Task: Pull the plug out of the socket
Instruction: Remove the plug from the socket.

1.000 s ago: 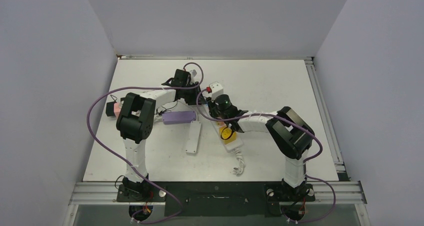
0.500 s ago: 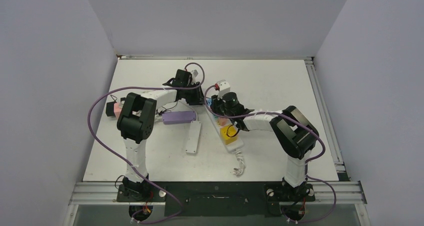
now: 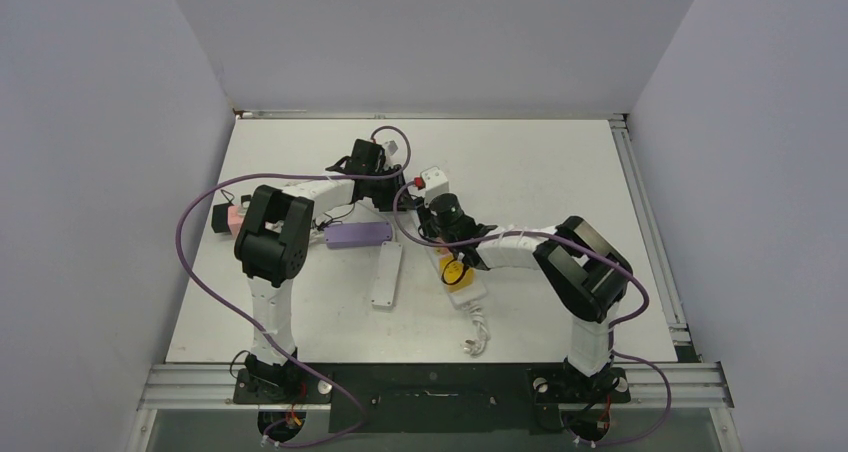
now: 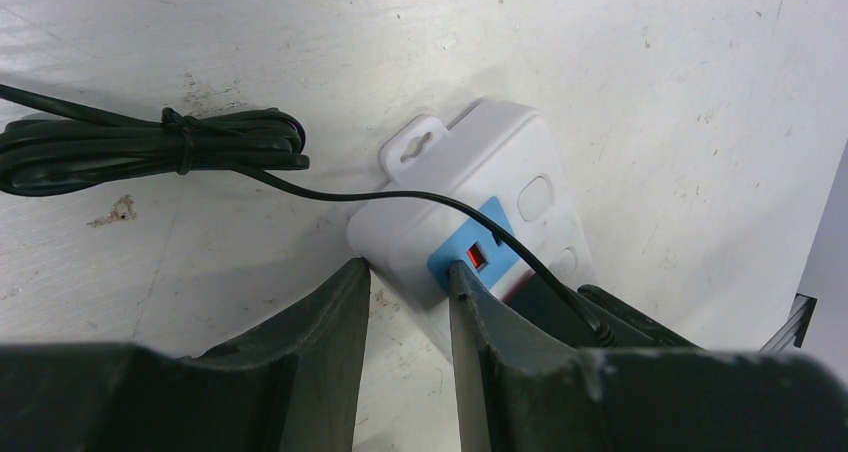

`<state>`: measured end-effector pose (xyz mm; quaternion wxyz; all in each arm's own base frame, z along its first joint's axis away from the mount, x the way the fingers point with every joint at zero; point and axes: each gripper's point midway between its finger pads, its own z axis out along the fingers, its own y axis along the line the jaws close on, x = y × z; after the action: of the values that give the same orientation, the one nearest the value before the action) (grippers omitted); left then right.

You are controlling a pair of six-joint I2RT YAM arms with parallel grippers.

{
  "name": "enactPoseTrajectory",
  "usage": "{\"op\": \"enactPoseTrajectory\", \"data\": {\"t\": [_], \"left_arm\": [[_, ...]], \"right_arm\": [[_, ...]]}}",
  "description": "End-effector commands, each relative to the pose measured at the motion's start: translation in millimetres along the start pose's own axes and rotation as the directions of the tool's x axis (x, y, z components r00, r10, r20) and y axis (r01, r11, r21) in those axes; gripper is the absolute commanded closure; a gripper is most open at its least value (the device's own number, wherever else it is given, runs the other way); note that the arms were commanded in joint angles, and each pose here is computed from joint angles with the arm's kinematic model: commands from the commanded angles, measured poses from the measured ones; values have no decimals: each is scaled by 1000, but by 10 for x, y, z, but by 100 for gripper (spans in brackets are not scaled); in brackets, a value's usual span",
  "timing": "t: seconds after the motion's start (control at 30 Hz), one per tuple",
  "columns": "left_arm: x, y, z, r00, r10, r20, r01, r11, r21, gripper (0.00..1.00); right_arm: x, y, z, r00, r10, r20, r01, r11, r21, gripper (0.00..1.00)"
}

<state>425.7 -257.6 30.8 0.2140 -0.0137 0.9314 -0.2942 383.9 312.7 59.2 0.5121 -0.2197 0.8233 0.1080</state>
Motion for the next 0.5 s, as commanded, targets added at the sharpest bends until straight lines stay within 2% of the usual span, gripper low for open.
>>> {"op": "enactPoseTrajectory", "data": {"t": [0.0, 0.2, 0.47], "left_arm": [[489, 755, 191, 992, -15, -129, -18, 969, -247, 71], [491, 758, 191, 991, -15, -130, -18, 969, -248, 71], [487, 765, 182, 992, -14, -127, -19, 967, -253, 71]], "right_arm": [[-70, 39, -99, 998, -59, -9, 60, 998, 26, 95], [-80, 79, -90, 1000, -21, -8, 21, 1000, -16, 95], [-65, -49, -33, 989, 141, -36, -144, 981, -133, 95]]}}
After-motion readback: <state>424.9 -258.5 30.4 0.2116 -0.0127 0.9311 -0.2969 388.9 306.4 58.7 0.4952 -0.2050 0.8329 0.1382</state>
